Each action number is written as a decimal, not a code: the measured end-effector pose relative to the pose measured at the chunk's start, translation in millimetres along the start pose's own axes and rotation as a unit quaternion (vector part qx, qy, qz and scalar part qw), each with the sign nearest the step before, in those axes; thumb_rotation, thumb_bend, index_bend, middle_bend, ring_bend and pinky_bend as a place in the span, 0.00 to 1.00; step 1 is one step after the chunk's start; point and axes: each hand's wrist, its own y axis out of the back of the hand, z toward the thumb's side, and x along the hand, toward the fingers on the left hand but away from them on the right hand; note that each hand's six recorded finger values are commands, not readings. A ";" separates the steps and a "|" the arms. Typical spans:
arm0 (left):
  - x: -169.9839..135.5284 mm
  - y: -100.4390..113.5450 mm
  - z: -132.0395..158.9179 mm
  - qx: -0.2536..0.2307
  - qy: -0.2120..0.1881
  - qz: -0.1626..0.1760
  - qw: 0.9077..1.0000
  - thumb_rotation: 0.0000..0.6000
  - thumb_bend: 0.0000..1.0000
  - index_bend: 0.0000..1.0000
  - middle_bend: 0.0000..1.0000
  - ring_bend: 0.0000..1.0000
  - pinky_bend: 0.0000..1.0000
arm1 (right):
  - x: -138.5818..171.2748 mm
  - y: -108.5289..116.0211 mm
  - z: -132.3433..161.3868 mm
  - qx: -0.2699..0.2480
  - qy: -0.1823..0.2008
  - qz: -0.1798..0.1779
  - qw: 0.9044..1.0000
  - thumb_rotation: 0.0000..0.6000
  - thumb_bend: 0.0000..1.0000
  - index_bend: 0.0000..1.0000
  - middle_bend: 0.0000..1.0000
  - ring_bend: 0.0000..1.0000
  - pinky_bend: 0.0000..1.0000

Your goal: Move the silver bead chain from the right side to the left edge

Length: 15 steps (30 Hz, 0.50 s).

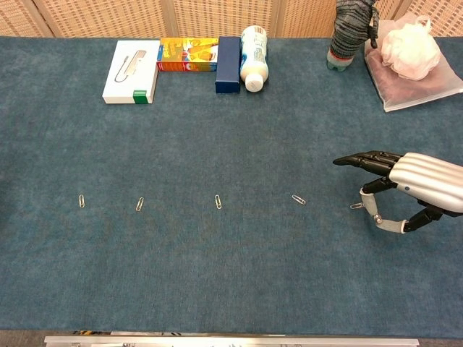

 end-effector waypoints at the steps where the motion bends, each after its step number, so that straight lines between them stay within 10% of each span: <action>1: -0.2 -0.1 -0.3 0.000 0.000 0.000 1.000 1.00 0.18 0.25 0.35 0.22 0.37 | -0.8 0.0 0.0 -0.001 0.000 -0.001 1.000 1.00 0.30 0.65 0.05 0.00 0.10; 15: -3.7 -0.4 -8.0 -0.002 0.008 -0.001 1.000 1.00 0.18 0.25 0.35 0.22 0.37 | -24.3 17.1 7.4 -0.007 0.021 -0.038 0.999 1.00 0.30 0.65 0.05 0.00 0.10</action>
